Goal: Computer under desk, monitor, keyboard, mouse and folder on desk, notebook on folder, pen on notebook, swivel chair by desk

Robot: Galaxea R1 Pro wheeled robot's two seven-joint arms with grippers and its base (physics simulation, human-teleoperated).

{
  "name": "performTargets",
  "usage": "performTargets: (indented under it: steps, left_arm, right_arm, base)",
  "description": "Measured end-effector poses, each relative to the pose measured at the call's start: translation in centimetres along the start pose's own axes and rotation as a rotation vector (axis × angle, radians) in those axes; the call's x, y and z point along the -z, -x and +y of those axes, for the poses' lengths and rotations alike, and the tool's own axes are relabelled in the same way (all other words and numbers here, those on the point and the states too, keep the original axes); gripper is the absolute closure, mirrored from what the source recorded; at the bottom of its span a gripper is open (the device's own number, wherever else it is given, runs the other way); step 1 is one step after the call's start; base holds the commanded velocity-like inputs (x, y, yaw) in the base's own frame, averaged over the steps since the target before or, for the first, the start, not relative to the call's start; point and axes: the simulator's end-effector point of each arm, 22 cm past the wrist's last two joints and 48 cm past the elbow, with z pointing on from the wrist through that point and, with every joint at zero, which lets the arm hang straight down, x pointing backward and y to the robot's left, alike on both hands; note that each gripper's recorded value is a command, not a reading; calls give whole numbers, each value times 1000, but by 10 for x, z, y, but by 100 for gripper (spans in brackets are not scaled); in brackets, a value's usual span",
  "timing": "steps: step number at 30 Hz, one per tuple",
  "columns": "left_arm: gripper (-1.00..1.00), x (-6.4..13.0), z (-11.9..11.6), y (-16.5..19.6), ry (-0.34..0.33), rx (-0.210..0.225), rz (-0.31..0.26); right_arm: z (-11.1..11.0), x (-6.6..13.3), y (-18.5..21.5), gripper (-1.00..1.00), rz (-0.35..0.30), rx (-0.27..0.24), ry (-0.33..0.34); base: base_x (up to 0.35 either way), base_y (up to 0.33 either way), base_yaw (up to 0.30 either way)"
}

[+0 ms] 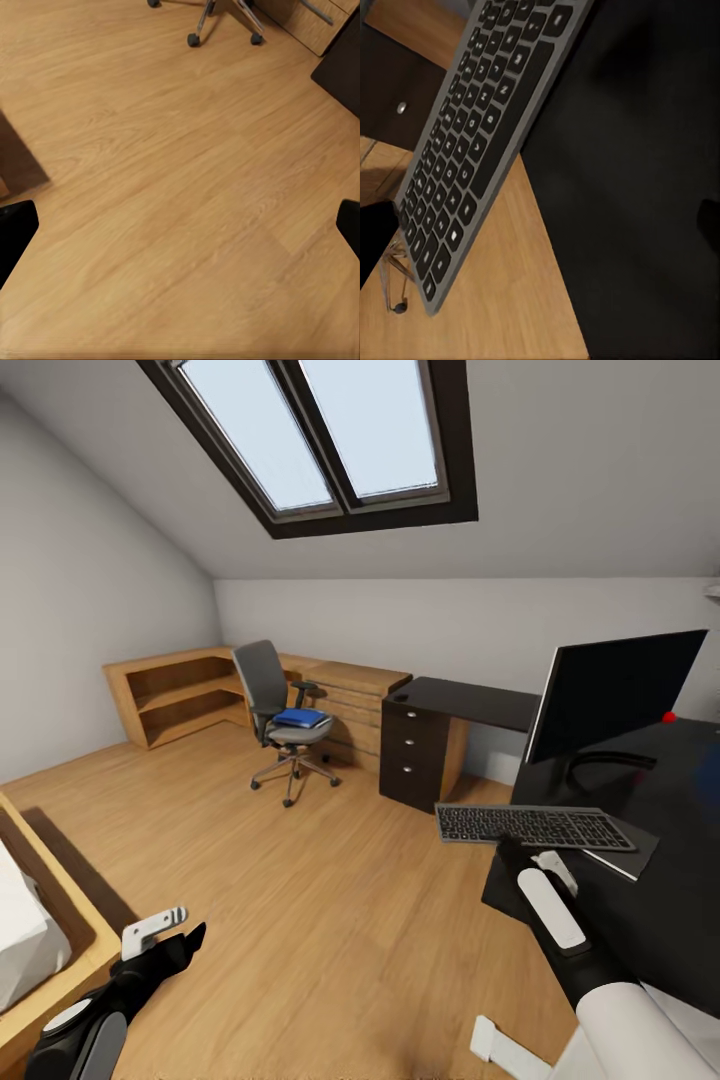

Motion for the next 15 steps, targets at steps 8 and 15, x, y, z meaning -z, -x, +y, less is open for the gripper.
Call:
performTargets:
  steps: [8, 15]
  left_arm:
    - [-100, 0, 0, 0, -1, 1, 1]
    - [-100, 0, -1, -1, -1, 1, 1]
  right_arm:
    - [21, 7, 15, -100, -51, 24, 48]
    - [36, 14, 22, -100, -113, 123, 79]
  base:
    - [-29, -6, 0]
    - [-5, -1, 0]
